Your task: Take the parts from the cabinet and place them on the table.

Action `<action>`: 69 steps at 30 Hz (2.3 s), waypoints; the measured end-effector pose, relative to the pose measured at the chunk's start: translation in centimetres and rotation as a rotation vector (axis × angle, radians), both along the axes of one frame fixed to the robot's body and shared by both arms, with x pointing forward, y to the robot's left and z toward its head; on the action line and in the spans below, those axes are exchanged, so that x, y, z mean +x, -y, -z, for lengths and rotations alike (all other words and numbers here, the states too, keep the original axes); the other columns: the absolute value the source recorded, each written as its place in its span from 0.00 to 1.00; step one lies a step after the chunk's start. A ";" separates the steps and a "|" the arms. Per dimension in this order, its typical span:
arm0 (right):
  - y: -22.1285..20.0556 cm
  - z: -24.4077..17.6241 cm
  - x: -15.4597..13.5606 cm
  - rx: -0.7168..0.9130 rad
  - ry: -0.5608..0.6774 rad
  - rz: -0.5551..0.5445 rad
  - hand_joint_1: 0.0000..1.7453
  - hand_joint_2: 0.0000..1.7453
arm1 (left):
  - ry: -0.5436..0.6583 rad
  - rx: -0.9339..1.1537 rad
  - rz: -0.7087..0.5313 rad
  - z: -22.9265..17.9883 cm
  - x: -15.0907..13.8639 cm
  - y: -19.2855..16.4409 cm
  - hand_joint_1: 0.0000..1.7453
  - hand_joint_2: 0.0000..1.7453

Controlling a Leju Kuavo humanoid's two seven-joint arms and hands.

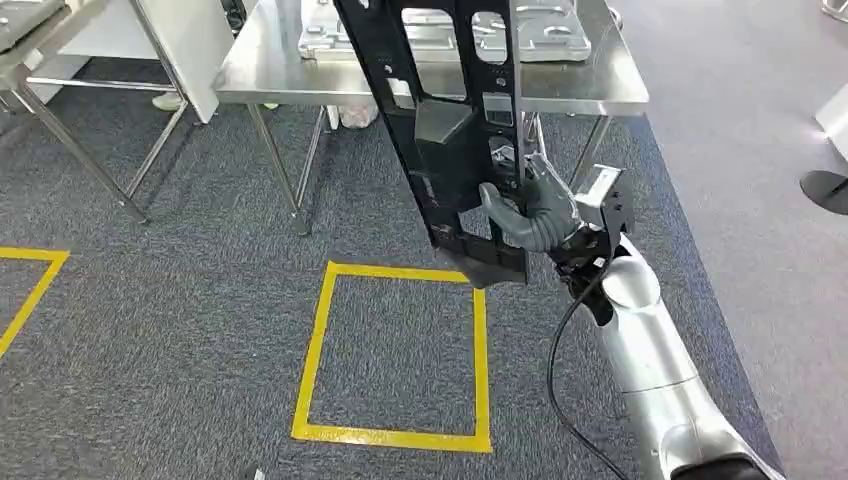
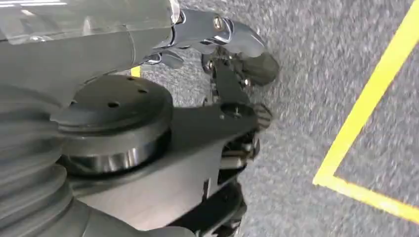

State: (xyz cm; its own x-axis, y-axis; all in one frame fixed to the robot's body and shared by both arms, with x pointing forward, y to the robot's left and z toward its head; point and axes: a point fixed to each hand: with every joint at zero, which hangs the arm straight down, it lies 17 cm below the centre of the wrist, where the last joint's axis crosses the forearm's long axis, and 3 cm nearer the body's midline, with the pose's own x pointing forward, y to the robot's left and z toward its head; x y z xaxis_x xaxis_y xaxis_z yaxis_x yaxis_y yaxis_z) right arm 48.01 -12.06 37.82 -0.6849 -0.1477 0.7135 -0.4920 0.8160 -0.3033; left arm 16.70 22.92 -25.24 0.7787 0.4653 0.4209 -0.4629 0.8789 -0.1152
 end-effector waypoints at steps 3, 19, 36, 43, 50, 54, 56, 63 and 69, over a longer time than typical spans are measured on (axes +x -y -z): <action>0.0 -0.1 0.0 -0.003 0.004 0.002 1.00 1.00 | 0.000 0.000 0.001 0.0 0.0 0.0 0.00 1.00; 0.6 0.0 0.3 -0.004 0.003 0.024 1.00 1.00 | 0.028 0.010 0.008 -0.3 0.6 0.0 0.00 1.00; 0.8 0.0 0.9 -0.005 -0.006 0.036 1.00 1.00 | 0.104 0.040 -0.018 -1.1 2.1 -0.7 0.00 1.00; 0.9 0.5 1.2 -0.010 -0.019 0.040 1.00 1.00 | 0.143 -0.008 -0.041 -1.5 2.5 -0.1 0.00 1.00; 0.9 0.3 1.5 -0.016 -0.019 0.036 1.00 1.00 | 0.137 -0.014 -0.042 -1.4 2.4 0.0 0.00 1.00; 0.9 0.4 1.6 -0.016 -0.022 0.034 1.00 1.00 | 0.126 -0.018 -0.041 -1.3 2.1 0.1 0.00 1.00; 0.8 0.6 1.6 -0.018 -0.026 0.034 1.00 1.00 | 0.123 -0.018 -0.041 -1.2 1.9 0.0 0.00 1.00; 0.7 0.7 1.6 -0.020 -0.026 0.031 1.00 1.00 | 0.120 -0.018 -0.041 -1.2 1.8 0.0 0.00 1.00; 0.8 1.0 1.5 -0.020 -0.032 0.032 1.00 1.00 | 0.126 -0.021 -0.041 -1.3 2.0 0.0 0.00 1.00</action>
State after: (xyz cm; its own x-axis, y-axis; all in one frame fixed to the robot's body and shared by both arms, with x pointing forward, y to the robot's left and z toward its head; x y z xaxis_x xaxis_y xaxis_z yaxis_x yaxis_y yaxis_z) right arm 49.56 -12.84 36.85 -0.6660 -0.1113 0.7376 -0.4750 0.8257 -0.3043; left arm 18.70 22.88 -23.98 0.7003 0.5056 0.5039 -0.4794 0.8561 -0.1928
